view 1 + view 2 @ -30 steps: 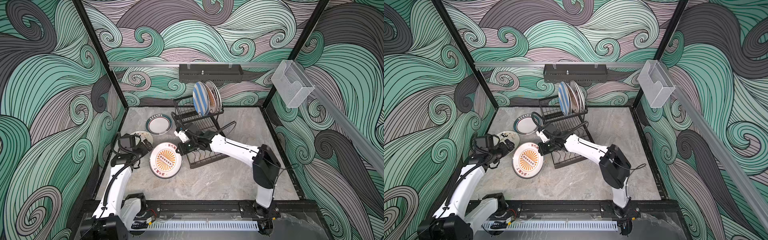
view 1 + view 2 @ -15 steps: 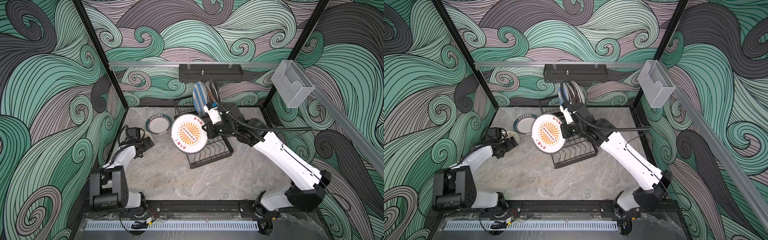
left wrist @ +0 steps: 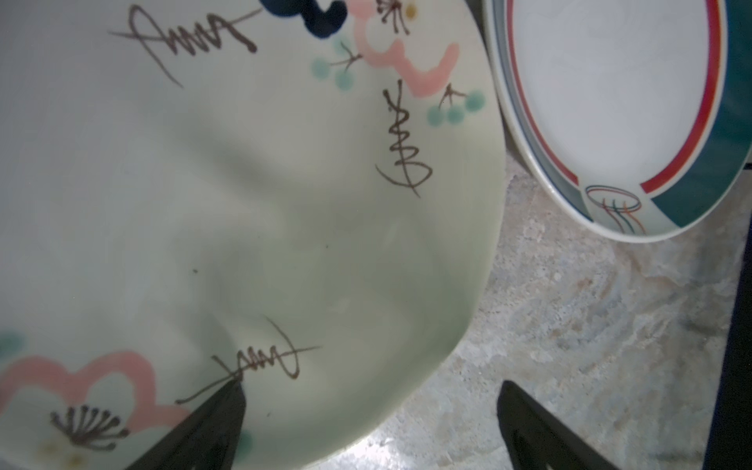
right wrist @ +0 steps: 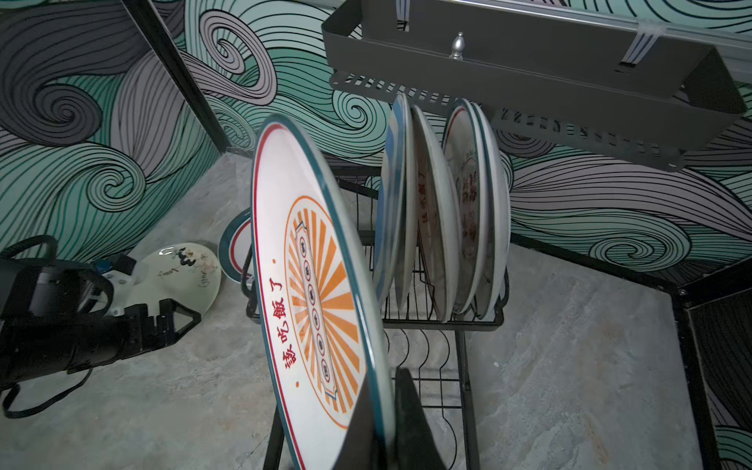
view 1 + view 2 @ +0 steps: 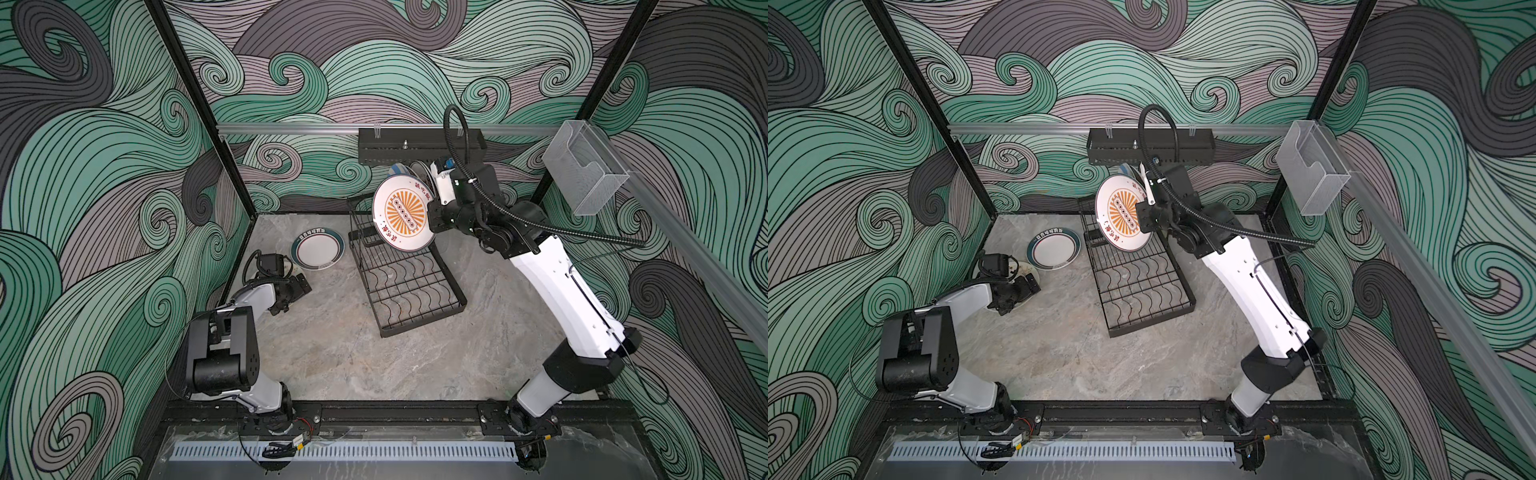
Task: Load plates into a dish rack
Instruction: Rotate the dish rack at the top-center of the table.
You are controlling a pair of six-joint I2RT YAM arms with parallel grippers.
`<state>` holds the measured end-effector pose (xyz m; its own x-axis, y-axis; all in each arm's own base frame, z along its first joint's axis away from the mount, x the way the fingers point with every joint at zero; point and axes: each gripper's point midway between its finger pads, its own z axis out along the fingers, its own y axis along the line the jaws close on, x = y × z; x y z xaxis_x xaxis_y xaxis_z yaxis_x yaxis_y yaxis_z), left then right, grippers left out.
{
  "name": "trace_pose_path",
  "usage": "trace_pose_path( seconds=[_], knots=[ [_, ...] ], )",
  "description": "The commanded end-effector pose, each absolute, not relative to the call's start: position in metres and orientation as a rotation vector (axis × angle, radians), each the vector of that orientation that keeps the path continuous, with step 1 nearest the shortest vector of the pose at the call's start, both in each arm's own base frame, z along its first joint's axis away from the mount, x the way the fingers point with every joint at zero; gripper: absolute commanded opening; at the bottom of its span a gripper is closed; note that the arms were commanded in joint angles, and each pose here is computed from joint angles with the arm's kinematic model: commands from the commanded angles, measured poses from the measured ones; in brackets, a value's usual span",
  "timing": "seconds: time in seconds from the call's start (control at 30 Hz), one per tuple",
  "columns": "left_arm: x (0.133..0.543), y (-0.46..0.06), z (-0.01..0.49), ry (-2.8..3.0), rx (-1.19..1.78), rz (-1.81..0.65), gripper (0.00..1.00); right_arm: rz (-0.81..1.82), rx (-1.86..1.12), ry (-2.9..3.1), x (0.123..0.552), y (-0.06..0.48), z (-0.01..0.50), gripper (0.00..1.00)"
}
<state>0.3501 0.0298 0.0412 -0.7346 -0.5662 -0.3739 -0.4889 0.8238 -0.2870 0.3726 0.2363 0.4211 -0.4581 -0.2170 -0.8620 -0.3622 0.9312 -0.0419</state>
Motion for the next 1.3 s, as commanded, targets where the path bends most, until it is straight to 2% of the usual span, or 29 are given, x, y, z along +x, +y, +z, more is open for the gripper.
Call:
trace_pose_path(
  seconds=[0.0,0.3,0.5,0.77,0.9,1.27],
  knots=[
    [0.355,0.018,0.038,2.582,-0.753,-0.32,0.98,0.082,-0.339,2.001,0.388,0.223,0.443,0.0],
    [0.34,-0.007,0.027,2.639,-0.732,-0.465,0.99,0.004,-0.285,1.948,0.413,0.226,0.456,0.0],
    [0.322,-0.03,0.021,2.671,-0.731,-0.605,0.99,-0.073,-0.27,1.938,0.417,0.223,0.455,0.0],
    [0.303,-0.055,0.024,2.684,-0.715,-0.733,0.99,-0.097,-0.288,1.894,0.416,0.247,0.461,0.0],
    [0.293,-0.064,0.034,2.678,-0.691,-0.758,0.99,-0.133,-0.285,1.869,0.417,0.254,0.465,0.0],
    [0.29,-0.081,0.11,2.57,-0.532,-0.844,0.99,-0.234,-0.196,1.869,0.422,0.253,0.454,0.0]
  ],
)
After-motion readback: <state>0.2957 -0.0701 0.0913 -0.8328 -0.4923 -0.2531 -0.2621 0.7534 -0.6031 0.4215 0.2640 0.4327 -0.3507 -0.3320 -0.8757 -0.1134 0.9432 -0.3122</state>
